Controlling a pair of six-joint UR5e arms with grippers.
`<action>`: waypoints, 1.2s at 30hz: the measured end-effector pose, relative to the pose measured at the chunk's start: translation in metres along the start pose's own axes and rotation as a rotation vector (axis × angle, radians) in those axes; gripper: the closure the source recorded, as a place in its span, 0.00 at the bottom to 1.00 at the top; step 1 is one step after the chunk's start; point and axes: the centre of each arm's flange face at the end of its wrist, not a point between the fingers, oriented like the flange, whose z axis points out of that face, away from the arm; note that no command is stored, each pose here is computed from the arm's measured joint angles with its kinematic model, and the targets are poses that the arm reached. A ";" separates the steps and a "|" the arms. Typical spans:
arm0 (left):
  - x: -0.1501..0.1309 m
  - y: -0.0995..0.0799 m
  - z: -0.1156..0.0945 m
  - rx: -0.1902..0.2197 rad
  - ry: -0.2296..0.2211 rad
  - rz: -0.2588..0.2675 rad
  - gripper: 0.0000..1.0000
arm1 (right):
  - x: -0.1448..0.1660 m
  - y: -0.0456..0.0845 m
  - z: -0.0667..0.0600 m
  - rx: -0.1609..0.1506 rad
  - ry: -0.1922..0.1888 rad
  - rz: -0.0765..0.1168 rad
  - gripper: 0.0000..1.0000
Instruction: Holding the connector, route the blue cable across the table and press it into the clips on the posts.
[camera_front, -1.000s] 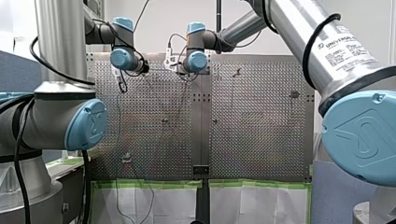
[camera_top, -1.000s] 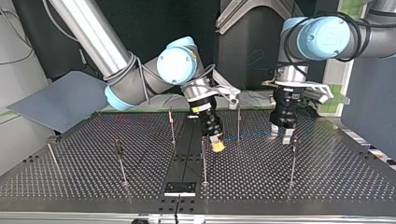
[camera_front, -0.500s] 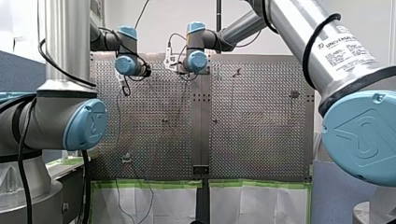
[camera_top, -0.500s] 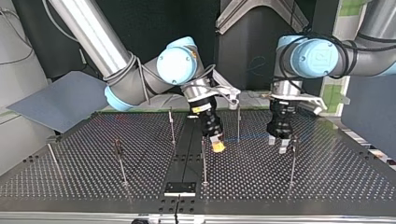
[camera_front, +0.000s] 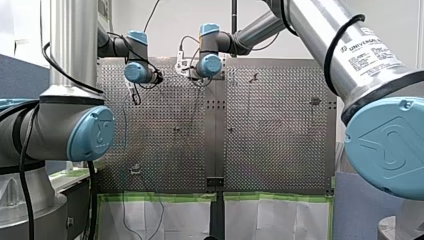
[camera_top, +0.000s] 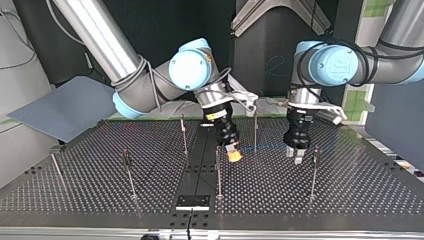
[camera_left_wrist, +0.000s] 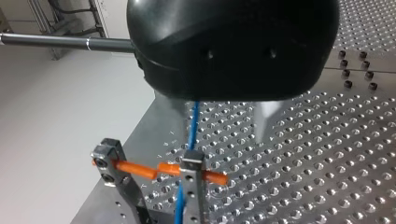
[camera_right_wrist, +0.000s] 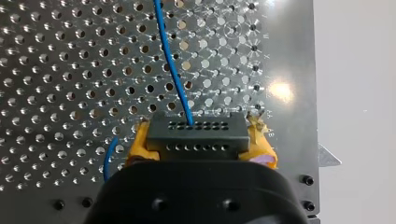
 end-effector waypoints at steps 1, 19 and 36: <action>0.000 0.000 0.000 -0.003 0.000 0.000 0.89 | 0.000 0.000 0.000 0.000 -0.001 0.000 1.00; 0.011 0.001 -0.011 -0.071 0.039 -0.004 1.00 | -0.001 0.000 0.000 0.007 -0.008 0.002 1.00; 0.026 -0.003 -0.025 -0.111 0.071 -0.001 1.00 | -0.004 -0.004 -0.003 0.016 -0.026 0.020 1.00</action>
